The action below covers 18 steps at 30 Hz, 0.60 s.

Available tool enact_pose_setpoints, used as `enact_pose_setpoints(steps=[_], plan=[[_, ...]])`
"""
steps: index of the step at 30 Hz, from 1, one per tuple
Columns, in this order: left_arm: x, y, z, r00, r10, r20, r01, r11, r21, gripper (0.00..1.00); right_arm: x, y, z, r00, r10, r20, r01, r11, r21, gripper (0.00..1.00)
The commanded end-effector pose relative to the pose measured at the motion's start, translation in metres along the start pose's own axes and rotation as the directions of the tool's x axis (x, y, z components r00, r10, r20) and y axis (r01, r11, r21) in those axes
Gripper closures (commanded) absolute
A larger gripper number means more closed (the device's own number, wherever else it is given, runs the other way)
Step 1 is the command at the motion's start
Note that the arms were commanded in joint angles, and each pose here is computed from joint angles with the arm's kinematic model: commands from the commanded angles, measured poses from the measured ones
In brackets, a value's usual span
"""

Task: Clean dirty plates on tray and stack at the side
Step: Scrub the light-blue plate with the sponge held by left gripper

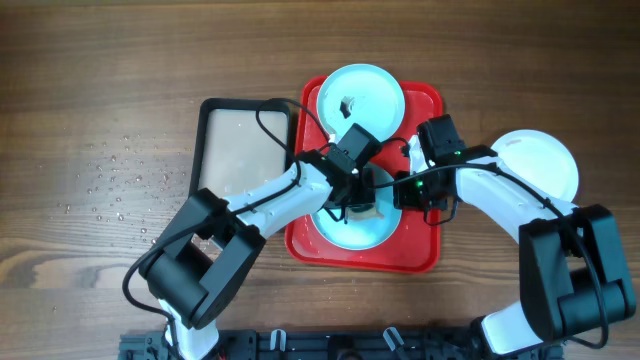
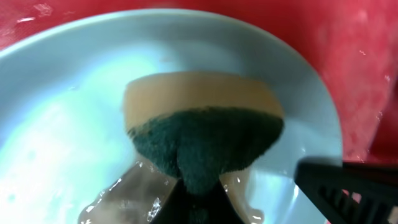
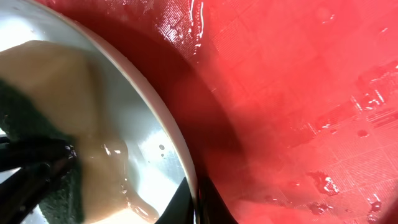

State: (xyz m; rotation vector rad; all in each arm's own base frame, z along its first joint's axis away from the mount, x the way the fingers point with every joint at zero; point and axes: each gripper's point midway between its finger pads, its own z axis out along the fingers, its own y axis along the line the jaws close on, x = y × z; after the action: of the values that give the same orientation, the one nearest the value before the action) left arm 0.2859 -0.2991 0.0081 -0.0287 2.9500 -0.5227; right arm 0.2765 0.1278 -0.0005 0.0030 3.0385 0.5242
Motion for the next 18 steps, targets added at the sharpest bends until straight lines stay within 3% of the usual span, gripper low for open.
enact_pose_setpoints(steps=[1, 6, 8, 9, 11, 13, 18], plan=[[-0.005, 0.073, 0.007, 0.982, -0.184, 0.045, 0.190, 0.945, -0.267, 0.96, 0.007, -0.008, 0.010, 0.999, 0.020, -0.032, -0.019, 0.999, 0.032, 0.96], [-0.026, 0.142, -0.019, 0.993, -0.083, 0.084, 0.114, 0.862, -0.493, 0.96, 0.007, -0.008, 0.010, 0.999, 0.023, -0.031, -0.022, 0.999, 0.032, 0.96], [-0.025, 0.139, -0.018, 0.996, -0.073, 0.056, 0.090, 0.875, -0.475, 0.96, 0.007, -0.008, 0.010, 0.999, 0.023, -0.030, -0.022, 0.999, 0.032, 0.96], [-0.018, 0.128, -0.012, 0.996, -0.082, 0.016, 0.081, 0.903, -0.422, 0.96, 0.007, -0.008, 0.010, 0.999, 0.022, -0.030, -0.021, 0.999, 0.032, 0.96], [0.005, 0.073, 0.003, 0.988, -0.062, -0.141, 0.039, 0.986, -0.161, 0.96, 0.007, -0.009, 0.010, 0.999, 0.023, -0.029, -0.022, 0.999, 0.034, 0.96], [0.020, 0.036, 0.009, 0.979, -0.018, -0.201, 0.018, 1.000, -0.003, 0.96, 0.007, -0.009, 0.010, 0.999, 0.026, -0.031, -0.025, 0.999, 0.036, 0.96], [0.058, -0.015, 0.012, 0.960, 0.081, -0.270, -0.048, 0.991, 0.127, 0.96, 0.007, -0.009, 0.010, 0.999, 0.044, -0.029, -0.043, 0.998, 0.035, 0.96]])
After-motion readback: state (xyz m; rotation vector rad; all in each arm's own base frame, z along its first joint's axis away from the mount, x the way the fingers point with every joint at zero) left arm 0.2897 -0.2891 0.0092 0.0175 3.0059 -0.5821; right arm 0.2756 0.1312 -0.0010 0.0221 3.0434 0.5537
